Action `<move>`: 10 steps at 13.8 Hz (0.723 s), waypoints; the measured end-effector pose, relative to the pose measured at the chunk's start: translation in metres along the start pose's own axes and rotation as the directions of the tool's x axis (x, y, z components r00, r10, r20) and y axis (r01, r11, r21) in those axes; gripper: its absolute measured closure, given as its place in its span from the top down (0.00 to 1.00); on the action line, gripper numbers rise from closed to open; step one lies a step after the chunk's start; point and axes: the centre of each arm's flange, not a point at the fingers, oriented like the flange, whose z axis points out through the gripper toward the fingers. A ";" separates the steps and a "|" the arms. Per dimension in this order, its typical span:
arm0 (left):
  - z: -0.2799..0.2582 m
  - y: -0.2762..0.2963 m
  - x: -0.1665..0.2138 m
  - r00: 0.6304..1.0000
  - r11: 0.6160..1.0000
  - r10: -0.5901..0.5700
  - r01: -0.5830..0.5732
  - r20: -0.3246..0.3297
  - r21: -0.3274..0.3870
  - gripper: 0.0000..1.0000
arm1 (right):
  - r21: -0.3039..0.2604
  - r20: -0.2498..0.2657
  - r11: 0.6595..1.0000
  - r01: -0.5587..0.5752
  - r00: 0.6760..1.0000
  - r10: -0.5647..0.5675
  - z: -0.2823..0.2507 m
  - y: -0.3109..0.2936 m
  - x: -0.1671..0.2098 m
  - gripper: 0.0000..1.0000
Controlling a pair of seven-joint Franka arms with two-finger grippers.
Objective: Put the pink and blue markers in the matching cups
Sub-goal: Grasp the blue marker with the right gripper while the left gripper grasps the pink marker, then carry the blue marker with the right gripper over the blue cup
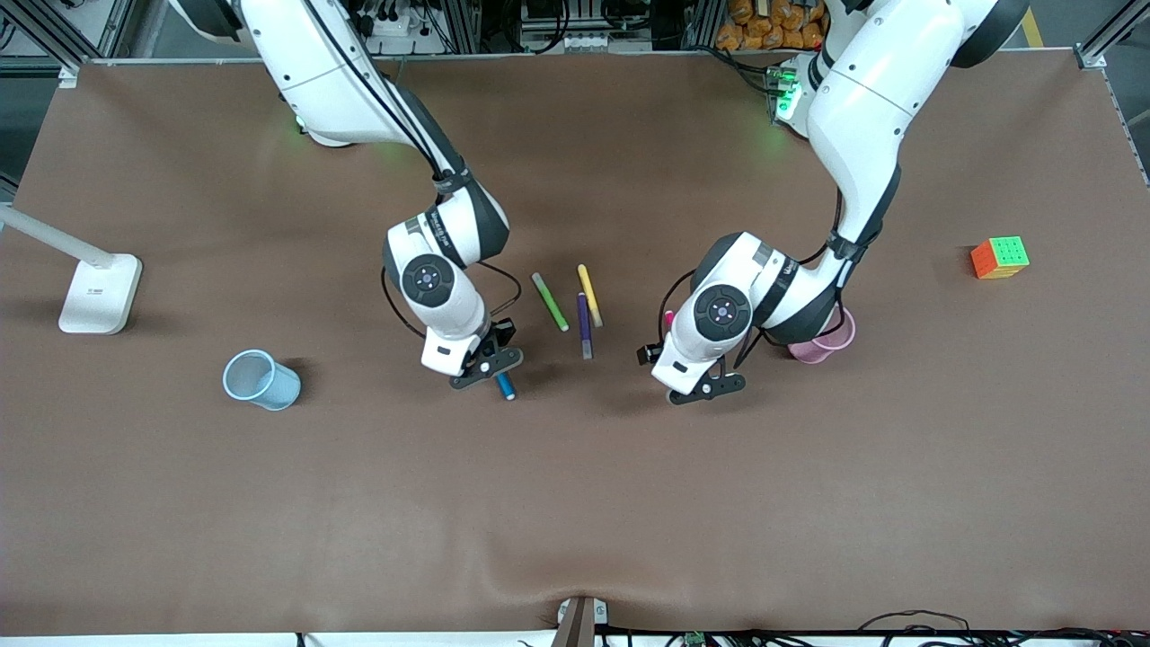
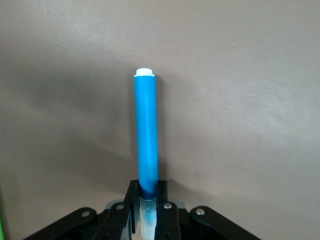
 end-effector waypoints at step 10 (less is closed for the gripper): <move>0.025 -0.001 0.001 1.000 1.000 -0.020 0.020 0.018 0.003 0.96 | -0.019 0.352 0.961 -0.277 0.898 0.265 -0.171 0.215 -0.016 0.17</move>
